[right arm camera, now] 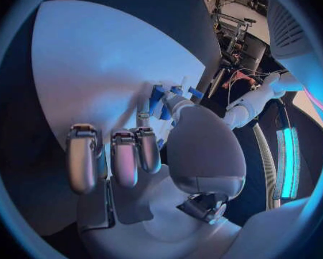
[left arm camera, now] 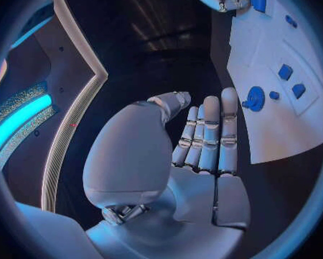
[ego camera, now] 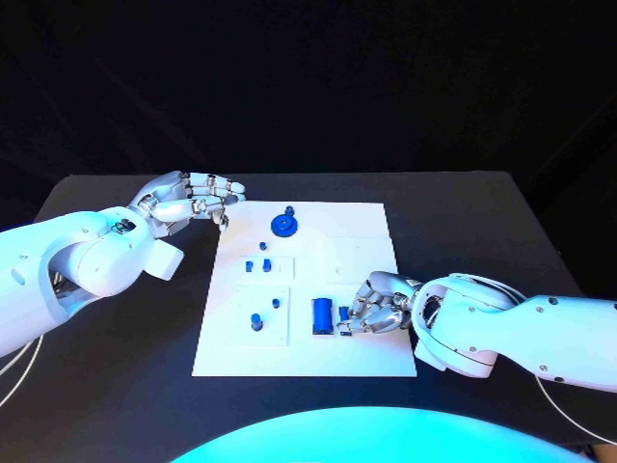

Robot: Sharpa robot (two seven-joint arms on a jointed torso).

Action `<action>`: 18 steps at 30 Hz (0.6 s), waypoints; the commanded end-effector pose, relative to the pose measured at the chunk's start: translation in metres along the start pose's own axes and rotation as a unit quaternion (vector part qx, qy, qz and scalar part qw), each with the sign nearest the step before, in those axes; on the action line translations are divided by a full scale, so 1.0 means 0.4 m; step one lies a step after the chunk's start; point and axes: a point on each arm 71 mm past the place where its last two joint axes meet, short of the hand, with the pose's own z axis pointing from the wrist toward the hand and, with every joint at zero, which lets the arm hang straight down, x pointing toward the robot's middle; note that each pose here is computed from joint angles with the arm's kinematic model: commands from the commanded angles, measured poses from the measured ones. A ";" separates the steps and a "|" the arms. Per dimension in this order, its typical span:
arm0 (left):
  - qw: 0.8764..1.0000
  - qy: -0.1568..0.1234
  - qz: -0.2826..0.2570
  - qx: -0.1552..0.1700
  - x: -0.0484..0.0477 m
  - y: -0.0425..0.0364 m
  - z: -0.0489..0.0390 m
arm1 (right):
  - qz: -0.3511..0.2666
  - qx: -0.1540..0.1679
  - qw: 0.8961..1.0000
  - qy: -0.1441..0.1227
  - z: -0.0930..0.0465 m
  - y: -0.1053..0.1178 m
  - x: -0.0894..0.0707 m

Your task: Assemble the parts on the task board

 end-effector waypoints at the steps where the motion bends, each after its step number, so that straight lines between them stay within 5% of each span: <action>1: 1.000 0.010 -0.001 0.004 0.006 -0.003 0.001 | -0.009 0.001 1.000 -0.011 0.003 -0.005 -0.005; 18: 1.000 0.011 -0.001 0.004 0.008 -0.002 0.004 | -0.045 -0.007 0.999 -0.016 0.009 -0.015 -0.015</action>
